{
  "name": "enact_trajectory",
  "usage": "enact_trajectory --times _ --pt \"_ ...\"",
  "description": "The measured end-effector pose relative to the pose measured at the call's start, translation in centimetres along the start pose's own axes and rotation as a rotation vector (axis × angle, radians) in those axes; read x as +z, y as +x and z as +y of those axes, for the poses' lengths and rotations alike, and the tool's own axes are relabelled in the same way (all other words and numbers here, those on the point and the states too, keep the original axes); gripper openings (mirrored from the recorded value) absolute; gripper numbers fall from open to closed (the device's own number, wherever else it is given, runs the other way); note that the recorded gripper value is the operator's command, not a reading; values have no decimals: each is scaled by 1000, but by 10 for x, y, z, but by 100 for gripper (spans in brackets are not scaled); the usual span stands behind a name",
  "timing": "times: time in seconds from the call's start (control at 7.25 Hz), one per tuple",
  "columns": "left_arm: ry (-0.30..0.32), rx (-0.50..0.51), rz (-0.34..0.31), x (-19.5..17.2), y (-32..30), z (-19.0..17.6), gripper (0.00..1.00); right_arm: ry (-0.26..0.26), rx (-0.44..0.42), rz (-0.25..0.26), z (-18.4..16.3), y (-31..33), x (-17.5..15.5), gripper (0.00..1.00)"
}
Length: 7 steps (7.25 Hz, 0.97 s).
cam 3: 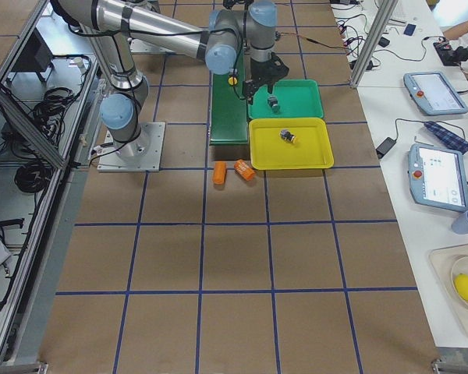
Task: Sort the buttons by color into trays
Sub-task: 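Raise the left gripper away while the right gripper returns toward the belt, then grasp the next yellow button on the belt with the right gripper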
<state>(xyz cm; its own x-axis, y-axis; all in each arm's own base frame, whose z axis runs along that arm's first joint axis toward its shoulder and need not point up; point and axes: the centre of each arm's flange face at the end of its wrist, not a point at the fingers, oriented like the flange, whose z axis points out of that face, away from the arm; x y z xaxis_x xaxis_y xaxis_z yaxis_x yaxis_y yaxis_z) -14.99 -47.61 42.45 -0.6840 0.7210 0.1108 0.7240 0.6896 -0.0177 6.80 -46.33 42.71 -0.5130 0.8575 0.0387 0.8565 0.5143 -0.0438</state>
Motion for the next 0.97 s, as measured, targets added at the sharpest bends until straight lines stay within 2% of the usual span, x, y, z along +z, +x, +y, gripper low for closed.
enact_trajectory --times 0.14,0.28,0.55,0.83,0.97 --pt "23 -146 -16 -23 3 -1 100 -23 43 29 18 11 5 100" --pt "48 -307 -31 -40 7 0 100 -42 85 26 30 13 12 100" --pt "94 -554 -59 -61 12 3 100 -109 215 -1 46 8 26 100" --pt "129 -759 -62 -69 10 2 100 -125 241 -10 69 6 50 100" --pt "141 -815 -59 -68 10 3 100 -119 233 -25 79 6 64 100"
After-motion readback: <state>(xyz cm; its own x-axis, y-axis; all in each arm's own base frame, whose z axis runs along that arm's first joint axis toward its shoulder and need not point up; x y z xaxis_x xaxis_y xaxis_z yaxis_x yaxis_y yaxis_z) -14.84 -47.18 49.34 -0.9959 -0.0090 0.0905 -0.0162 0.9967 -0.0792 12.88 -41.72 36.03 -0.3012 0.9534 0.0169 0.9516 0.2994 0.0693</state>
